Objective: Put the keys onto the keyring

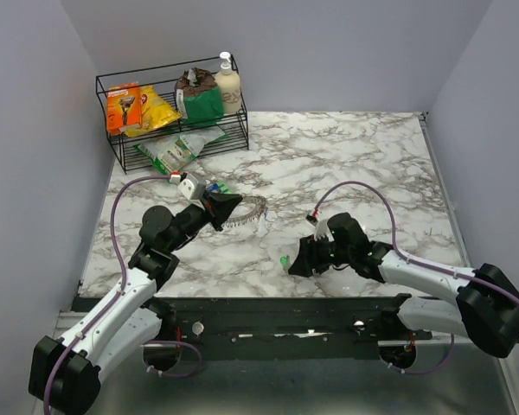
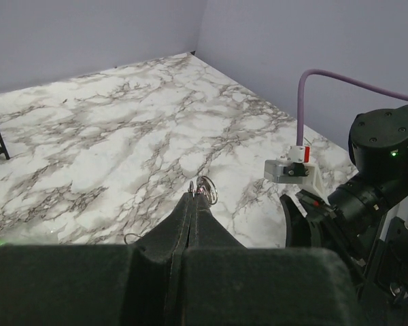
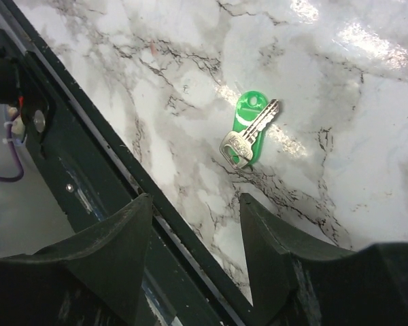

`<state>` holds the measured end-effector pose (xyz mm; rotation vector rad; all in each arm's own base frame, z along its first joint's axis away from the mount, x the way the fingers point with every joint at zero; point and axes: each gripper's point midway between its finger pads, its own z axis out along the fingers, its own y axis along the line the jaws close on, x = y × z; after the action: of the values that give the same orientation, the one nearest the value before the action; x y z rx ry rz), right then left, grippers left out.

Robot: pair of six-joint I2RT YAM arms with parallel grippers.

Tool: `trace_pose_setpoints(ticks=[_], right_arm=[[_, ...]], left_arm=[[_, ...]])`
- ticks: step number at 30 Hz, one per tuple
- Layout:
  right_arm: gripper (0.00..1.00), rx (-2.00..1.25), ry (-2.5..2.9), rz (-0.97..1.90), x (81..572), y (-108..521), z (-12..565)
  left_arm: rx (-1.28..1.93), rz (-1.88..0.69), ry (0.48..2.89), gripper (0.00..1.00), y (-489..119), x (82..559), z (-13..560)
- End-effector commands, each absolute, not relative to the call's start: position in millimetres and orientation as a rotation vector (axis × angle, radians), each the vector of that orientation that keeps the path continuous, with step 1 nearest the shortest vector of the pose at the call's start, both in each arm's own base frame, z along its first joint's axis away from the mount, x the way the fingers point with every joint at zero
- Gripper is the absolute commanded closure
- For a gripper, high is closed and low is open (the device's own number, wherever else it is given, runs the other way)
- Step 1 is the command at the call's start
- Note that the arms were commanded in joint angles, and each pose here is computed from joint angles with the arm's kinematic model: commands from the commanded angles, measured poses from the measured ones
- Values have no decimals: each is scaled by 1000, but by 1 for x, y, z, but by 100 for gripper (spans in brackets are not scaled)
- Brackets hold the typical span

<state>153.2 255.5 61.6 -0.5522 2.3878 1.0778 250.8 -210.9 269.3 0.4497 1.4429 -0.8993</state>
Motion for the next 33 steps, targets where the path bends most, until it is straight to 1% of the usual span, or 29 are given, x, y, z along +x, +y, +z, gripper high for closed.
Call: trace_pose_setpoints(ticks=[1,3,7,18,29,32,33], right_arm=[[40,-578,2309,981,177,262,69],[43,-587,2313,955,182,264,67],[44,-609,2314,918,187,266,61],[53,-675,2368,913,177,271,37],[69,-633,2405,874,181,270,26],[81,-631,2404,870,180,268,26],[90,-631,2403,872,180,269,26]], left_arm=[[450,-943,1407,100,-212,244,281],[448,-948,1414,100,-212,244,279],[435,-951,1421,100,-211,244,279],[415,-959,1439,100,-210,246,276],[394,-981,1444,100,-211,246,276],[389,-973,1449,100,-209,246,275],[389,-971,1449,100,-209,245,275]])
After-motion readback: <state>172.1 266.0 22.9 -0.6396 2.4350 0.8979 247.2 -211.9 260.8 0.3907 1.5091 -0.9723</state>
